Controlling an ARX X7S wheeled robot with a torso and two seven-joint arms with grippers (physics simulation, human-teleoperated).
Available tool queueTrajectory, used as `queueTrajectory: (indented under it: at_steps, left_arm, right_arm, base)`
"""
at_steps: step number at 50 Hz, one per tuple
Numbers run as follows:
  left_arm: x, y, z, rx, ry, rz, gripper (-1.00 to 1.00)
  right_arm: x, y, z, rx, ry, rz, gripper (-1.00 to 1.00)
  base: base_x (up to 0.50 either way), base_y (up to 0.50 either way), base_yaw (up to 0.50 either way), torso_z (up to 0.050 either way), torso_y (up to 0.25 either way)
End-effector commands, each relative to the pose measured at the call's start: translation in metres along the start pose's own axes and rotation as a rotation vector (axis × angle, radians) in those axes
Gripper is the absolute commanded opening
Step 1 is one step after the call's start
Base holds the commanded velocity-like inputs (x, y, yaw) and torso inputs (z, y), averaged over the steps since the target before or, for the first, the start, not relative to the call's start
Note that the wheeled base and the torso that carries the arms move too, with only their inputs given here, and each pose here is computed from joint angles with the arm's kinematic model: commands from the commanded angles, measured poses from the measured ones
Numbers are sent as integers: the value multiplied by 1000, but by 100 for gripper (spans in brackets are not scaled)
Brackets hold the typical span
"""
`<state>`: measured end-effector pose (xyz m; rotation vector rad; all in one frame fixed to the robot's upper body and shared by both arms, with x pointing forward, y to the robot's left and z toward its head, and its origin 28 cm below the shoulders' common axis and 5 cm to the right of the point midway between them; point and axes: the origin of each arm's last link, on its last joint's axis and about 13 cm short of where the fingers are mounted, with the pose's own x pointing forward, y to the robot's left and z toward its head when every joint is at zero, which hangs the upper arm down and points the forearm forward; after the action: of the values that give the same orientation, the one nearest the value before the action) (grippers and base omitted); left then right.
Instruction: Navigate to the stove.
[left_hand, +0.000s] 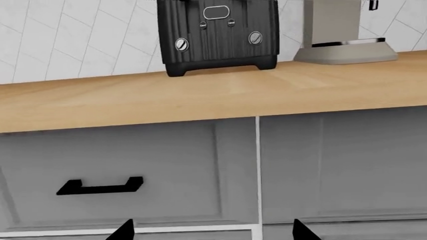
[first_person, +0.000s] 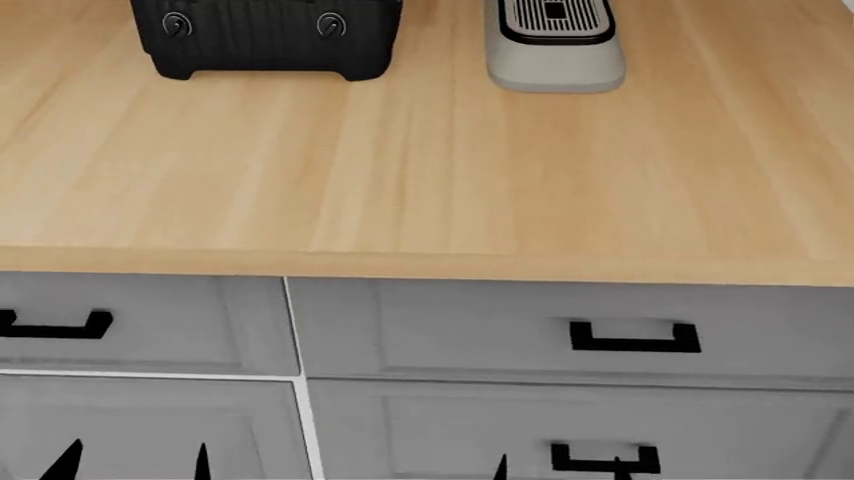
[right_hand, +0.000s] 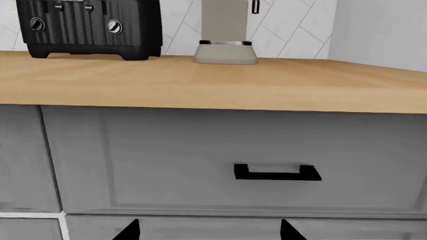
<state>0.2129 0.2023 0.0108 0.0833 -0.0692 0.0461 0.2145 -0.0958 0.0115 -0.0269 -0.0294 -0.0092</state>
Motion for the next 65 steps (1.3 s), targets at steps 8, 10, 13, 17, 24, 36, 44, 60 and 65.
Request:
queueTrajectory:
  at_steps: [8,10,13,17,24,36,44,60,65]
  left_arm:
    - [2,2,0,-10,7,4,100]
    - [2,2,0,-11,10,4,100]
    - [3,3,-1,-9,11,5,100]
    - [3,3,-1,-7,12,7,100]
    - [3,3,-1,-10,15,8,100]
    - [4,2,-1,-7,19,10,100]
    - [5,2,-3,-8,21,15,100]
    - [6,2,-3,2,14,13,100]
    - [6,2,-4,2,15,10,100]
  right_arm:
    - [0,2,0,-17,-13,-7,100]
    - [0,2,0,-16,-12,-7,100]
    - [0,3,0,-18,-11,-6,100]
    - [0,3,0,-17,-11,-7,100]
    - [0,3,0,-18,-10,-10,100]
    - [1,2,0,-21,-9,-6,100]
    - [1,3,-1,-22,-11,-4,100]
    - [2,4,-2,-27,-19,-1,100]
    - [1,4,-1,-29,-20,0,100]
  base:
    - [0,500,0,0,0]
    - [0,500,0,0,0]
    - [0,500,0,0,0]
    - [0,500,0,0,0]
    - [0,500,0,0,0]
    - [0,500,0,0,0]
    - [0,500,0,0,0]
    - [0,500,0,0,0]
    - [0,500,0,0,0]
